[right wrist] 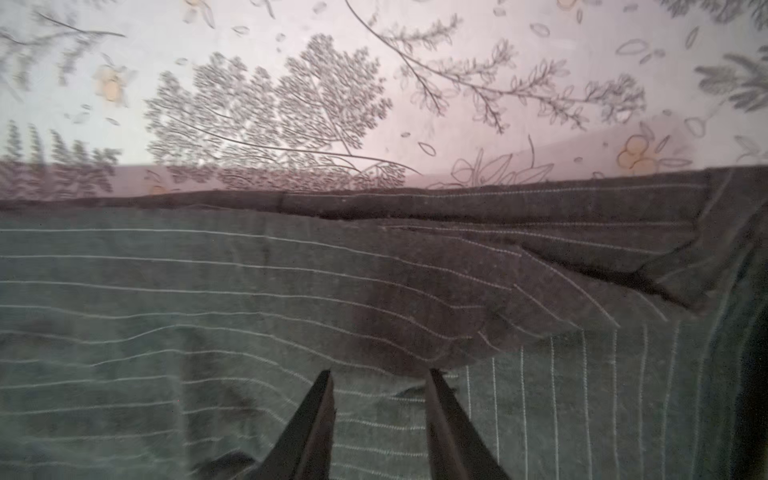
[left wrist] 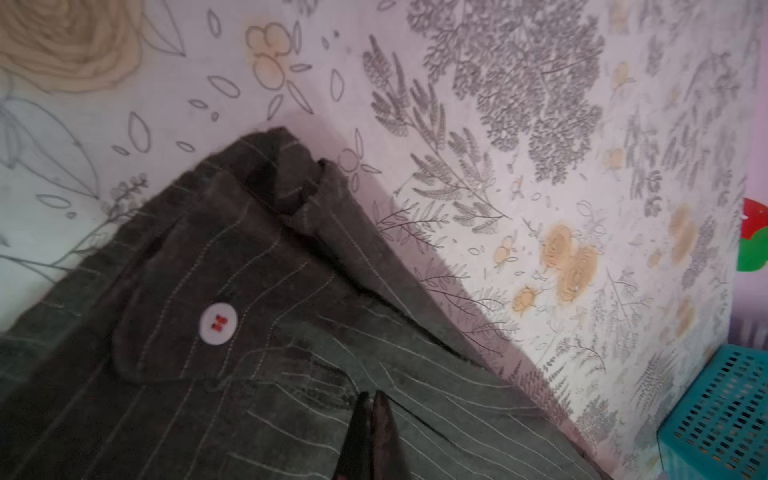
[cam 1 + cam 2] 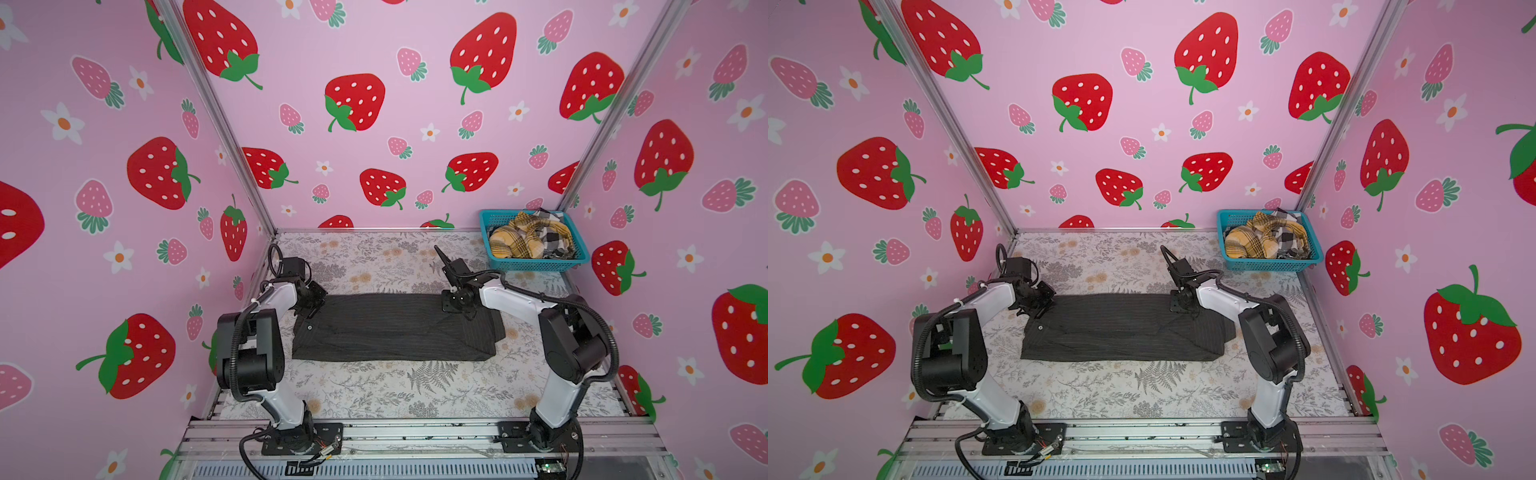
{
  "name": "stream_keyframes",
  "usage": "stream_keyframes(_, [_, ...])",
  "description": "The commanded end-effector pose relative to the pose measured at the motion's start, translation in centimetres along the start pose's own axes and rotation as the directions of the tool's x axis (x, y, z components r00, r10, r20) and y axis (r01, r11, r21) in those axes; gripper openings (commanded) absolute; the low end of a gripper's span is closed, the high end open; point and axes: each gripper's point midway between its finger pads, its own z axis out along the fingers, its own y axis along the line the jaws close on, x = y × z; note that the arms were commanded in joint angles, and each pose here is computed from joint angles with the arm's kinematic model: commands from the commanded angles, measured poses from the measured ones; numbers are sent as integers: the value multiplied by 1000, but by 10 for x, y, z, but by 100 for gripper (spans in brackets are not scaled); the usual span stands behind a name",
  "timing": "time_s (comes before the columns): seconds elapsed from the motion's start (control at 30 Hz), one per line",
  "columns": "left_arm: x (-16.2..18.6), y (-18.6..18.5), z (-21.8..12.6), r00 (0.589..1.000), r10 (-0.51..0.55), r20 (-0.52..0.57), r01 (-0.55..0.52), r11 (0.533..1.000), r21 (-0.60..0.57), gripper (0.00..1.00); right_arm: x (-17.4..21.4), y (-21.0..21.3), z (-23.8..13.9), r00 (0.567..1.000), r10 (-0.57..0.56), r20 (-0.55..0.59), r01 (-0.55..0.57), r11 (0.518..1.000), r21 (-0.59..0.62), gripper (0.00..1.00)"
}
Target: Fold and stack the long sleeve shirts
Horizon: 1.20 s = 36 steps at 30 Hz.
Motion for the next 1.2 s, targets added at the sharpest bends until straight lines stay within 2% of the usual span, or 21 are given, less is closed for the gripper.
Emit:
stream_keyframes(0.0, [-8,22,-1,998,-28,52,32,996,-89,0,22,-16,19,998,12,-59,-9,999,42,33])
stream_keyframes(0.13, [1,54,8,997,-71,28,75,981,-179,0,47,-27,38,993,8,-120,0,997,72,30])
stream_keyframes(0.23, [12,72,13,995,-102,2,99,969,-224,0,40,-27,53,992,-16,-127,28,995,91,30])
stream_keyframes(0.3, [19,81,14,994,-113,-7,108,965,-238,0,14,-19,65,994,-36,-102,44,996,81,30])
stream_keyframes(0.43, [38,78,12,996,-83,-21,76,969,-235,0,-77,28,80,993,-115,-14,115,993,-39,30])
stream_keyframes(0.5, [57,69,16,997,-46,-61,32,974,-224,0,-124,51,69,987,-153,47,156,985,-67,32])
stream_keyframes(0.57, [87,53,17,994,22,-109,-44,979,-198,0,-163,74,39,977,-179,119,192,976,-103,39])
stream_keyframes(0.63, [122,32,14,982,127,-139,-148,977,-157,0,-178,86,5,967,-192,167,211,971,-110,46])
stream_keyframes(0.7, [151,3,0,954,264,-144,-279,956,-92,0,-168,89,-23,965,-194,175,214,971,-104,50])
stream_keyframes(0.73, [160,-14,-14,930,350,-115,-359,931,-71,7,-155,89,-35,965,-194,178,213,972,-98,51])
stream_keyframes(0.8, [164,-38,-42,897,440,-45,-442,896,-41,27,-120,83,-46,971,-172,163,190,977,-100,51])
stream_keyframes(0.9, [154,-68,-78,873,485,38,-487,873,34,45,-69,67,-60,986,-94,141,114,983,-144,51])
stream_keyframes(1.0, [144,-88,-86,820,570,53,-572,819,42,43,-31,51,-53,994,-36,101,53,985,-164,51])
stream_keyframes(1.07, [143,-91,-74,794,607,-8,-607,794,16,40,-15,47,-43,997,-23,68,34,985,-168,48])
stream_keyframes(1.17, [154,-92,-42,768,625,-139,-628,778,28,30,-6,47,-29,999,-18,35,24,984,-174,45])
